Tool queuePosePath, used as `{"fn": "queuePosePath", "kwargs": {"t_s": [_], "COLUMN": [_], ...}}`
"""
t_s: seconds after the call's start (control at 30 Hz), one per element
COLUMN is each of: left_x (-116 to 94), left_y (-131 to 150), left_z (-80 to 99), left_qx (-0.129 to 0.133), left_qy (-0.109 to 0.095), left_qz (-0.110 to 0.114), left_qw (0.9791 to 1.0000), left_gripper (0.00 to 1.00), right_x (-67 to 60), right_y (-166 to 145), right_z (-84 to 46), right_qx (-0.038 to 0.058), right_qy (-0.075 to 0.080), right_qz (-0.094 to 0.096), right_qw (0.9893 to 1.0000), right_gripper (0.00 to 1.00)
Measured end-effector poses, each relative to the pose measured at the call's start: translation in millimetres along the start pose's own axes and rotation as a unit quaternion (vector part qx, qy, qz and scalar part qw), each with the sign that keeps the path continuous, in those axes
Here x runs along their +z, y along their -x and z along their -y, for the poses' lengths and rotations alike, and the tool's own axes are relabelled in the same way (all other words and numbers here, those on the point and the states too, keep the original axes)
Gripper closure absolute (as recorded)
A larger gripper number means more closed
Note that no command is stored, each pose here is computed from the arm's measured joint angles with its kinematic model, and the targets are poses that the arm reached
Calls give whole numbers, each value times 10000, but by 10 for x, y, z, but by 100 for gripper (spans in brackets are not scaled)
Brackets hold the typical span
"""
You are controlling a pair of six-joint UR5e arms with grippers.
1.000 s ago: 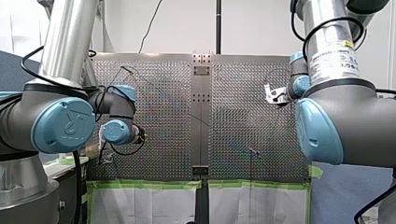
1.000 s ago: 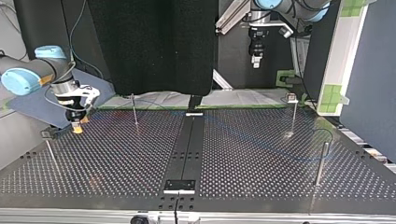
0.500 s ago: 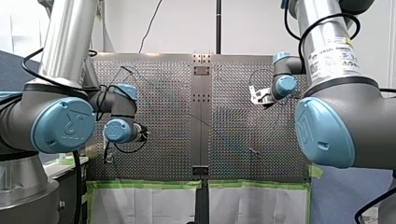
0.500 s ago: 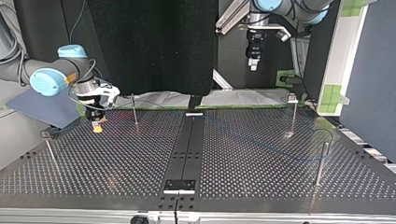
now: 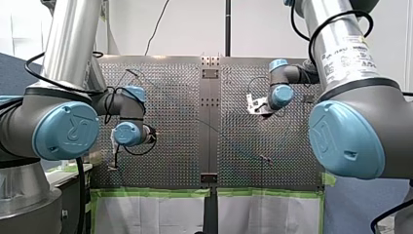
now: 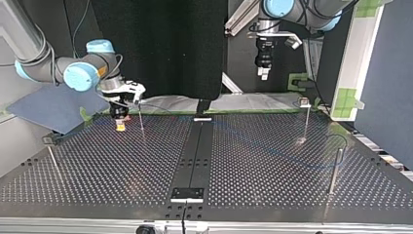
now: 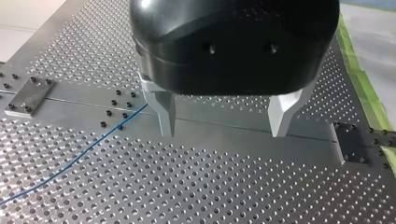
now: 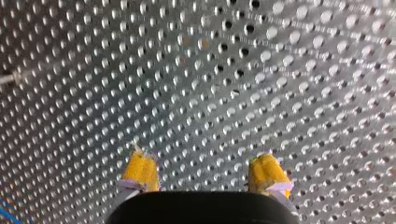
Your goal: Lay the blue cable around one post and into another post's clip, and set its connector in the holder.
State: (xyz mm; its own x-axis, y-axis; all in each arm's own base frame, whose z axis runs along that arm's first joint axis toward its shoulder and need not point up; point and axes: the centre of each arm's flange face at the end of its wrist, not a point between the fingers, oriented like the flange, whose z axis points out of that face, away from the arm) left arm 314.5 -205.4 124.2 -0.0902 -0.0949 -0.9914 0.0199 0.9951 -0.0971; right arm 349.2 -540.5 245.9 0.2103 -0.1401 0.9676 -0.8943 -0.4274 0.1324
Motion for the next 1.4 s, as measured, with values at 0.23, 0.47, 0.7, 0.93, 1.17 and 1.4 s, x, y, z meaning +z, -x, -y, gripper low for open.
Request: {"fn": "queuePosePath", "kwargs": {"t_s": [0.23, 0.47, 0.7, 0.93, 1.17, 1.4], "left_x": [-7, -5, -2, 5, 10, 7], "left_y": [-7, -6, -3, 3, 3, -4], "left_z": [-6, -7, -10, -41, -70, -110], "left_qx": [10, 8, 5, 8, 13, 33], "left_qy": [17, 21, 34, 160, 242, 366], "left_qz": [-40, -36, -22, -2, -15, -59], "left_qw": [10000, 10000, 10000, 9999, 9997, 9993], "left_gripper": [0, 0, 0, 0, 0, 0], "right_x": [-47, -153, -326, -539, -813, -1100], "right_y": [-14, 78, 271, 480, 717, 915], "right_z": [363, 679, 993, 1299, 1611, 1902], "right_qx": [98, 198, 315, 320, 404, 524], "right_qy": [39, 51, 50, 54, 56, 59], "right_qz": [-241, -339, -349, -355, -367, -434], "right_qw": [9997, 9992, 9989, 9988, 9985, 9977], "right_gripper": [1, 1, 1, 1, 1, 1]}}
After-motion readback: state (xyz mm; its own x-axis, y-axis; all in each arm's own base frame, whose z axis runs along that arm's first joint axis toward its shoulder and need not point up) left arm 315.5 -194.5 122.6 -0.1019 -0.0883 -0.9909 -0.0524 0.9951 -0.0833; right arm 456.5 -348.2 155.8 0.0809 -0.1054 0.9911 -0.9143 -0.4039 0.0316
